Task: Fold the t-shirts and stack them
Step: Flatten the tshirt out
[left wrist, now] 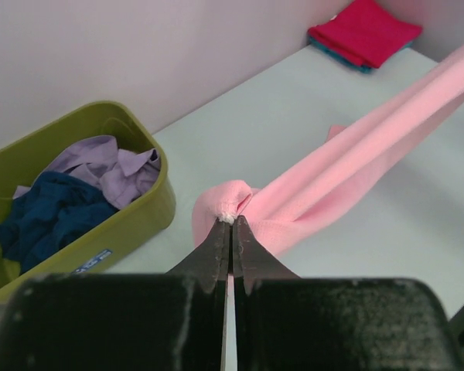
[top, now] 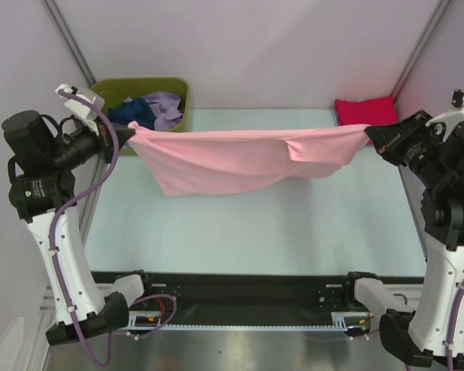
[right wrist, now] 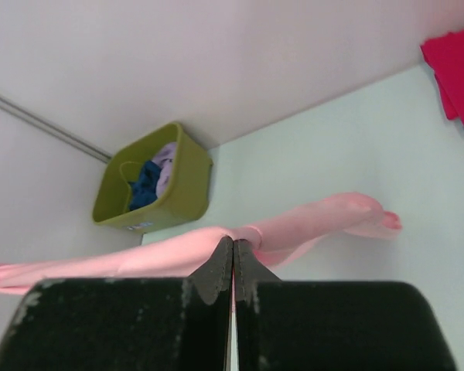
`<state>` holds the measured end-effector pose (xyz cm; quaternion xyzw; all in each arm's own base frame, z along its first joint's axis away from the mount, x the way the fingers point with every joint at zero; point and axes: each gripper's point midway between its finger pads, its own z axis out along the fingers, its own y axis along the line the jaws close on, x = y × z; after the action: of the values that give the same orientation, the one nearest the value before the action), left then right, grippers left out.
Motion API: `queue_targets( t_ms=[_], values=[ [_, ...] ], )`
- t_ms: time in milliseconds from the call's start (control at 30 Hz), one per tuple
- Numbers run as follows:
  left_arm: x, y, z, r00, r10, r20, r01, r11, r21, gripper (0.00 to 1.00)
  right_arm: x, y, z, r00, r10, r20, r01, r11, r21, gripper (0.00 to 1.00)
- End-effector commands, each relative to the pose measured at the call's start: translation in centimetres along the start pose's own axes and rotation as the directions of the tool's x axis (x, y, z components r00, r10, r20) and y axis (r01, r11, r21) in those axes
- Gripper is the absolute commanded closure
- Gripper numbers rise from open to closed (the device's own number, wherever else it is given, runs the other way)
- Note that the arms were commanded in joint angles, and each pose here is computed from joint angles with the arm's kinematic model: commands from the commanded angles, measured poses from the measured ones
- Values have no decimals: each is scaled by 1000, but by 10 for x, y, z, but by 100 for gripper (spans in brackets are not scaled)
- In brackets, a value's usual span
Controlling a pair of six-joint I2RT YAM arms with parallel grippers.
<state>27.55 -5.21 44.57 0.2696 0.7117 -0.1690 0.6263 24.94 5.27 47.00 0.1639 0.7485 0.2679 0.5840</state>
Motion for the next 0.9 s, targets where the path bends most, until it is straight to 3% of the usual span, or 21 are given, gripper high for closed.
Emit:
queue_targets(
  t_ms=[0,200,333,400,433,500,533,600,633,733,867],
  values=[
    [-13,-31,-13,999,-22,43,17,995,102,100,3,12,-15,1000,-16,-27,15,999,-43,100],
    [5,17,21,992,-119,51,117,993,26,100,1,-4,36,998,-8,-63,6,1000,-29,100],
    [-31,50,53,991,-49,122,54,998,-36,100,-38,-4,109,1000,20,4,-19,997,-75,100],
    [-30,73,82,991,-73,110,80,994,-68,100,-62,-9,156,998,49,24,-47,996,-75,100],
    [-56,72,88,987,-53,151,62,996,-58,100,-71,-10,175,997,64,33,-61,995,-85,100],
    [-45,102,126,985,-126,118,136,988,-76,100,-102,-7,211,993,91,72,-82,989,-125,100],
    [-73,105,128,983,-88,161,102,992,-80,100,-108,-8,221,992,105,67,-95,987,-130,100],
    [-67,129,159,980,-134,147,147,985,-87,100,-139,-5,236,984,120,130,-96,980,-174,100],
    [-104,125,147,971,-100,218,121,989,-87,100,-148,0,235,975,171,139,-140,968,-208,100],
    [-123,128,151,956,-60,286,87,993,-82,100,-171,0,228,956,229,184,-175,947,-269,100],
    [-109,110,155,960,-29,277,38,999,-27,99,-171,-5,209,953,206,221,-149,957,-248,100]
  ],
)
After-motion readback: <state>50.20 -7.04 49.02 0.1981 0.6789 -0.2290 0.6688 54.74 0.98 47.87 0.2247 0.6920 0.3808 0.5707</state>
